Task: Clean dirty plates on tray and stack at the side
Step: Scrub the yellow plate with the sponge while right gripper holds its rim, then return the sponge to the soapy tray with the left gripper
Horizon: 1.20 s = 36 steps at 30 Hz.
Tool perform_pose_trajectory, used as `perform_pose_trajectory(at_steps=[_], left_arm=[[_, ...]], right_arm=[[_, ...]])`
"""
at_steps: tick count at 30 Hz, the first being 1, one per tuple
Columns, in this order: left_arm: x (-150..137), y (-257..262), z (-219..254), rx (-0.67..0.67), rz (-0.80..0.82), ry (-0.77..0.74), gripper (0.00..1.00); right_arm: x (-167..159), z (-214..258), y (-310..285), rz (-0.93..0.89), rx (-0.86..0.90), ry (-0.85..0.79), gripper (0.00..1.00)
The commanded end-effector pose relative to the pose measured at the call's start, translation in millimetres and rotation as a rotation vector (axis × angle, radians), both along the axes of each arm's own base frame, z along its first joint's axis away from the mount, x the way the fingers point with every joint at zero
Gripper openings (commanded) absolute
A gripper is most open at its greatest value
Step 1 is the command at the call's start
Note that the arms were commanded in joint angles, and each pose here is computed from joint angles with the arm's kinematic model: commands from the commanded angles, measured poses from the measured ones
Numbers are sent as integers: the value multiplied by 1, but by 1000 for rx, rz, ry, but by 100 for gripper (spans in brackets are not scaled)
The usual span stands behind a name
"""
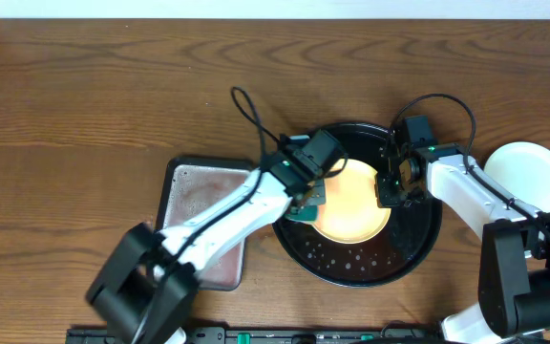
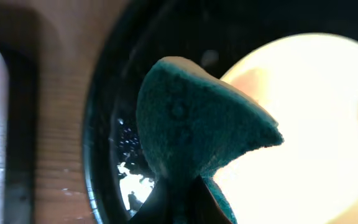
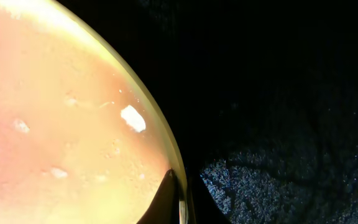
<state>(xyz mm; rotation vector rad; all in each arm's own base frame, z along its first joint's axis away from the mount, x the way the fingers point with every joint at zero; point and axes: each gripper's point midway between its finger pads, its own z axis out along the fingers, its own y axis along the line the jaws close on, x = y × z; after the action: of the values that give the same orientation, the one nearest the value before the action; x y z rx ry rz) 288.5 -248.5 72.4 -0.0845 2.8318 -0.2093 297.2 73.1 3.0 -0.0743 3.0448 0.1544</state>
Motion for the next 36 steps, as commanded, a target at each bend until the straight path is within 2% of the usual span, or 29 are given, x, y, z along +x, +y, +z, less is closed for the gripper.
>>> perform_pose_trajectory(at_steps=[1, 7, 13, 16, 18, 23, 25, 27, 28, 29, 30, 33, 36], left_arm=[[1, 6, 31, -24, -42, -74, 7], [-3, 30, 66, -27, -56, -119, 7], [-2, 119, 79, 112, 112, -83, 7], [-3, 161, 67, 170, 175, -17, 8], [-8, 186, 44, 179, 251, 49, 8], [-22, 200, -8, 100, 296, 135, 8], [-28, 202, -25, 80, 288, 151, 13], [-29, 201, -25, 71, 269, 157, 15], [-29, 198, -24, 61, 250, 155, 17], [-27, 193, -20, 33, 224, 153, 29], [-26, 189, -18, 15, 212, 152, 35], [-28, 184, -2, -17, 200, 151, 41], [-31, 184, 10, -23, 199, 132, 46]], right_arm=[[-7, -13, -16, -6, -95, 28, 1], [-9, -14, -16, -6, -96, 34, 1], [-10, -13, -9, -3, -53, 41, 1], [-12, -12, 9, 7, 51, 57, 1], [-14, -11, 16, 8, 89, 63, 1], [-15, -10, 17, -36, 100, 75, 1], [-13, -10, 18, -41, 101, 68, 1], [-11, -10, 18, -41, 103, 62, 3], [-11, -10, 18, -40, 103, 61, 1], [-11, -10, 19, -39, 107, 60, 1], [-11, -9, 21, -24, 118, 59, 1], [-11, 3, 27, 11, 162, 40, 1], [-3, 22, 22, 13, 129, -42, 1]])
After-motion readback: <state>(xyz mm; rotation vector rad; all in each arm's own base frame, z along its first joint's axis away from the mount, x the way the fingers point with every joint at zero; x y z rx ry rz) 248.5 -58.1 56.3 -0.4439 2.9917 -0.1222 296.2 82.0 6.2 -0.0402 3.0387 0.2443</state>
